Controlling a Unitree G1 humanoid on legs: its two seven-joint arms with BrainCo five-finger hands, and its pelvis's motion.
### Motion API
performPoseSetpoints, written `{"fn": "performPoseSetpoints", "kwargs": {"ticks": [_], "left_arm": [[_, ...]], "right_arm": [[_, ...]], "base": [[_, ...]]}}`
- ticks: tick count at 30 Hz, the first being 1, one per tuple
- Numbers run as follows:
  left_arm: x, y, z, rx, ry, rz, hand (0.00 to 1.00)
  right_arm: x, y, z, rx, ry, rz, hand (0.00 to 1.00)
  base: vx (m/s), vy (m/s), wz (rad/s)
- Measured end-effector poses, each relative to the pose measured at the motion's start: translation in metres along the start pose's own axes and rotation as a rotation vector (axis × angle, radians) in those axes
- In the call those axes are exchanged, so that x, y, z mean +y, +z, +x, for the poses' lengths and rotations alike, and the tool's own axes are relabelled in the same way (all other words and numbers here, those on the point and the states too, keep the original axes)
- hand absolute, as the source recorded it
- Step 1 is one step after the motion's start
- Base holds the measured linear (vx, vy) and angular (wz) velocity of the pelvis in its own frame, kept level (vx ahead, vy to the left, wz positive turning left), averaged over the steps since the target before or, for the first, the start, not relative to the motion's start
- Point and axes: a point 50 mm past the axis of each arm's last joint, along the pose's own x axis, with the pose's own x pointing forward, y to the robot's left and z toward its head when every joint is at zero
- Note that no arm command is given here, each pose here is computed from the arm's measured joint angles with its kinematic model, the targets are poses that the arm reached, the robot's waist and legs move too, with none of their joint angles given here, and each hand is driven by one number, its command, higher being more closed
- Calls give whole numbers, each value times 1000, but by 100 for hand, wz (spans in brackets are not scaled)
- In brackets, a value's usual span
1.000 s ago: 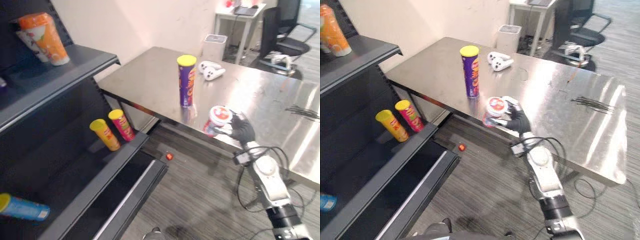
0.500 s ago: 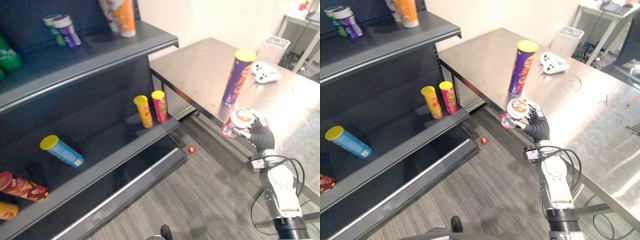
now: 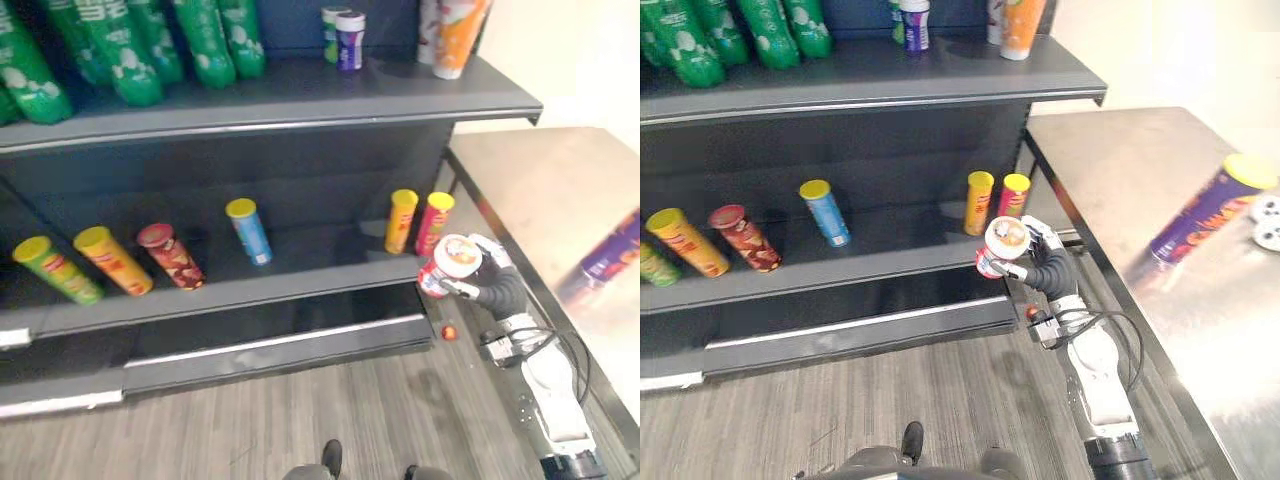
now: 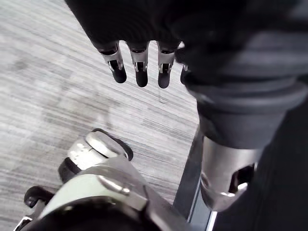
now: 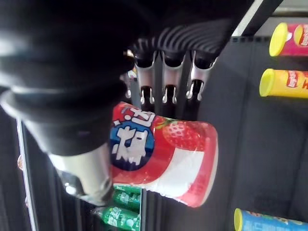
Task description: Put the gum and the chips on the shelf.
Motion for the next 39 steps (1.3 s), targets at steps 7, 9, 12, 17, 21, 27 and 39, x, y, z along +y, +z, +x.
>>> {"fn": "performPoseSetpoints", "kwargs": {"ticks": [7,9,12,17,21,27,39], "left_arm": [[-10,11,2,-48,-21,-41,0],[-13,11,2,-50,-28,-45,0],[-14,10,2,-49,-29,-42,0],[-14,12,2,-52,-33,-26,0],[-16,15,3,-61,-40,6,0],[-19,20,4,-83,-47,40,0],[-21,23,4,-96,-42,89,0]], "right_arm": [[0,-9,6,36,-13,10,100],[0,-10,6,42,-14,11,100],[0,-11,4,48,-17,11,100],[-1,-11,3,51,-30,1,100],[-2,-5,11,19,-32,-5,100],[-5,23,44,-79,4,-43,100],[-8,71,120,-169,15,-105,100]], "base": [[57,-113,22],[0,0,0],[2,2,2],[-2,13,6],[7,12,-4],[12,0,-5],[-1,-11,7]]}}
